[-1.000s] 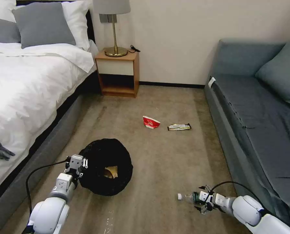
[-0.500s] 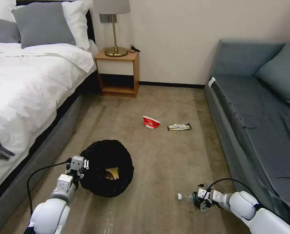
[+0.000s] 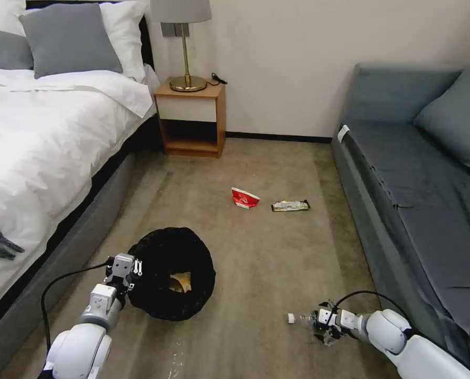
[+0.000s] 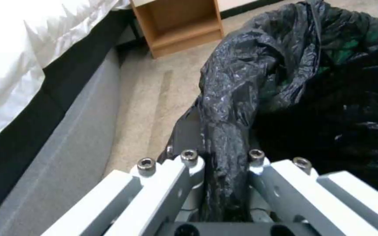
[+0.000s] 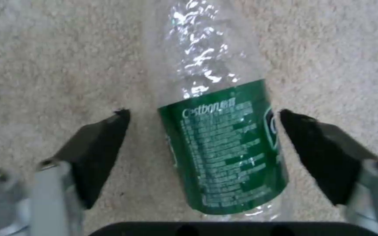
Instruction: Pick up the trash bin, then pick up the garbage on the floor and place it into the trash bin.
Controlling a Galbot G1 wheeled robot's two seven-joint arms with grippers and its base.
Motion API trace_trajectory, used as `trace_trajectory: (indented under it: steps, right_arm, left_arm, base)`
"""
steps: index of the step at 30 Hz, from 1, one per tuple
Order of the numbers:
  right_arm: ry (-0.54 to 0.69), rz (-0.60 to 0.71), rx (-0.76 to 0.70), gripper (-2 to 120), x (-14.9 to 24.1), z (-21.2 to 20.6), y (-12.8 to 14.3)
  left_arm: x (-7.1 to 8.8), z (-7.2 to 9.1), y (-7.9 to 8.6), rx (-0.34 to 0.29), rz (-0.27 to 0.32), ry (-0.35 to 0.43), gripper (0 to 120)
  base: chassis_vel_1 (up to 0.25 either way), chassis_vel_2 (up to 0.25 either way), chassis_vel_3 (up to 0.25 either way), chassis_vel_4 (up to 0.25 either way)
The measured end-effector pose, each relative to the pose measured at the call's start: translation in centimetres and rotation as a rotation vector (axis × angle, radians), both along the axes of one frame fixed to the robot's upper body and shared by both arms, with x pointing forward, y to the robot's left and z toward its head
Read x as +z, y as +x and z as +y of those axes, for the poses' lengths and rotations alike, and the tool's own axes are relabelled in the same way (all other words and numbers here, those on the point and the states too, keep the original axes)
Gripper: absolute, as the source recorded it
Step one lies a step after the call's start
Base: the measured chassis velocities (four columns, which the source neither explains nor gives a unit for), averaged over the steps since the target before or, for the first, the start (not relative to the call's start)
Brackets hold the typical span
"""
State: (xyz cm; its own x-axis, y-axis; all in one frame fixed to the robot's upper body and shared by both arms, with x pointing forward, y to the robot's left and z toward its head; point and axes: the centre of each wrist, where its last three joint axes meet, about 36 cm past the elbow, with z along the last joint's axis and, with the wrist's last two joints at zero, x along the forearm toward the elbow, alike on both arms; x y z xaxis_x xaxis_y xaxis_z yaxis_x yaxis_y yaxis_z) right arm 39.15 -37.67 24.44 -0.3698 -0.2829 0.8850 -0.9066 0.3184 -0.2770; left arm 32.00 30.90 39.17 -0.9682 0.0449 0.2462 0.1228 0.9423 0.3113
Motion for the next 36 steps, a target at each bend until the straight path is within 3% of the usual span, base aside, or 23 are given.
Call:
trace_trajectory:
  steps: [18, 23, 36]
  right_arm:
    - [-0.004, 0.002, -0.011, 25, -0.19, -0.59, -0.49]
    - [-0.003, -0.003, -0.017, 16, -0.13, -0.61, -0.62]
    - [0.004, -0.034, -0.037, 16, 0.58, -0.64, -0.47]
  left_arm:
    - [-0.33, 0.21, -0.12, -0.001, 0.006, -0.002, 4]
    - [-0.44, 0.29, -0.16, -0.001, 0.003, -0.004, 4]
    - [-0.59, 0.87, 0.35, 0.004, -0.002, -0.009, 4]
  base:
    - [0.0, 0.0, 0.0, 0.0]
    - [0.0, 0.0, 0.0, 0.0]
    - [0.0, 0.0, 0.0, 0.0]
